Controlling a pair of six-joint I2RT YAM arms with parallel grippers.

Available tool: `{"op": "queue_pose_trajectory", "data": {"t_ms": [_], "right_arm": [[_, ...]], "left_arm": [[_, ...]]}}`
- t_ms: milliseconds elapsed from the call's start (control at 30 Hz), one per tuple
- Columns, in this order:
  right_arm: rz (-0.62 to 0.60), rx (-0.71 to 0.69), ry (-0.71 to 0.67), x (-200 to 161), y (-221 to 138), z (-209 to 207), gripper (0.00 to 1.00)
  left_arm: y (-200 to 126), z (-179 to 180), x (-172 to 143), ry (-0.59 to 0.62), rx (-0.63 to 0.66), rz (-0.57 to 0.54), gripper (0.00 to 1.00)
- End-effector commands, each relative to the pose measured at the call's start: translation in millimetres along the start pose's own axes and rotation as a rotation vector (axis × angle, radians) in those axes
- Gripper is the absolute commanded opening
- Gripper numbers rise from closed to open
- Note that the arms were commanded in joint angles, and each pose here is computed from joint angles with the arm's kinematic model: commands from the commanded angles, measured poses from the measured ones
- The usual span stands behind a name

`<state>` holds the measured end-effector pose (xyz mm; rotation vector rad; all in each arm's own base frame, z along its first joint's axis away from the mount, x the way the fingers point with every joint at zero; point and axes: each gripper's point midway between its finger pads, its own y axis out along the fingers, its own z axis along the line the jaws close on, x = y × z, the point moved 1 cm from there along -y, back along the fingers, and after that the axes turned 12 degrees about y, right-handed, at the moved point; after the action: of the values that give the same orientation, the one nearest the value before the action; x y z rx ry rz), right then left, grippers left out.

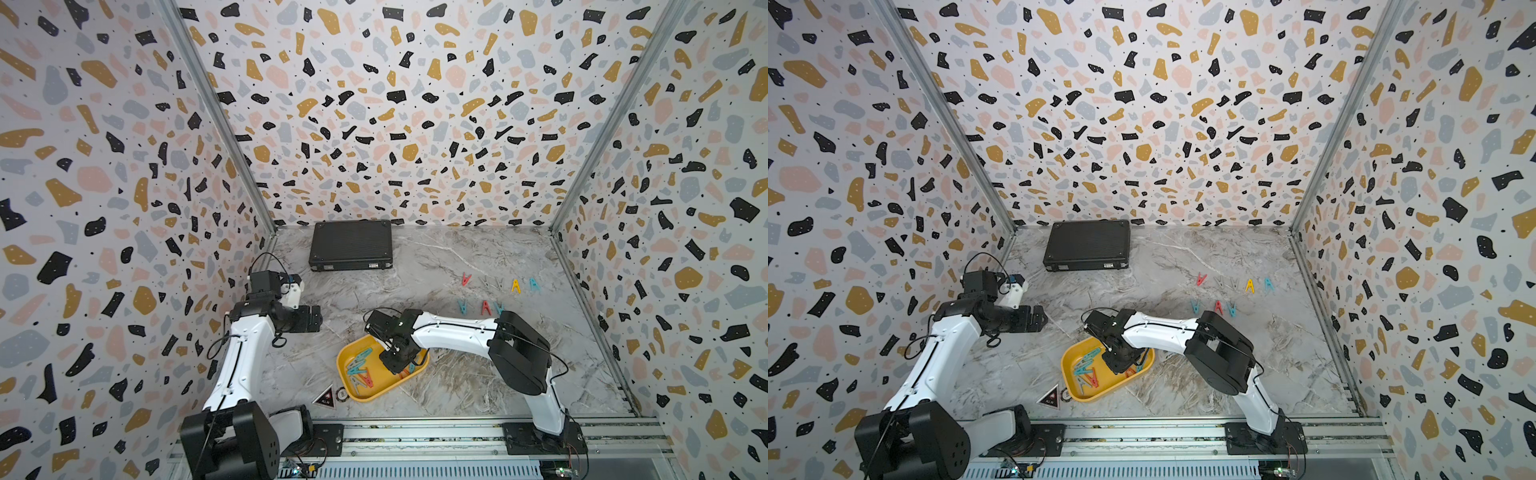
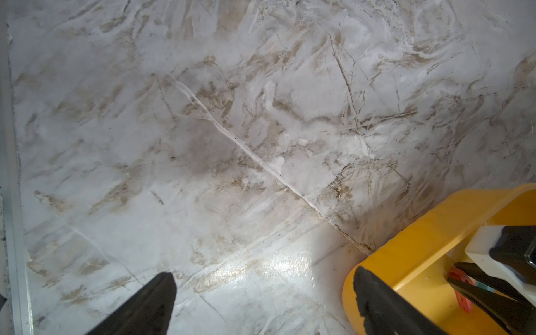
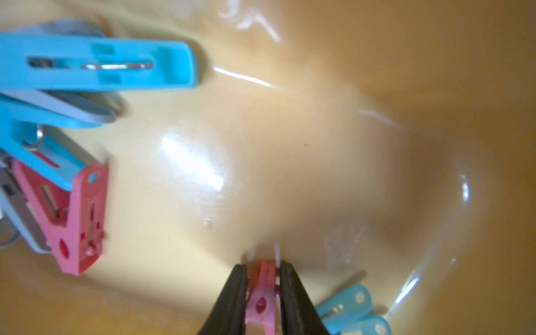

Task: Take the clothespins out of the storage box
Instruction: Pick up the clothespin from the storage box.

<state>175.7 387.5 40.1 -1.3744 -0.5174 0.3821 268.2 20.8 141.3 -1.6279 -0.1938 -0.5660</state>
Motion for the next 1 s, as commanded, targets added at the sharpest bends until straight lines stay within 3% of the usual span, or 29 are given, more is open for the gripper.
{"op": "queue_pose_trajectory", "data": {"t_ms": [0, 700, 967], "right_arm": [[-0.067, -0.01, 0.0, 14, -19, 0, 0.22], [-0.234, 0.041, 0.002, 40, -46, 1, 0.07], [-0.314, 0.065, 0.009, 45, -83, -3, 0.06]], "left_arm": [[-7, 2, 5, 0.006, 0.014, -0.027, 1.0], [-6, 1, 5, 0.006, 0.006, -0.023, 1.0], [-5, 1, 5, 0.005, 0.005, -0.019, 1.0]]}}
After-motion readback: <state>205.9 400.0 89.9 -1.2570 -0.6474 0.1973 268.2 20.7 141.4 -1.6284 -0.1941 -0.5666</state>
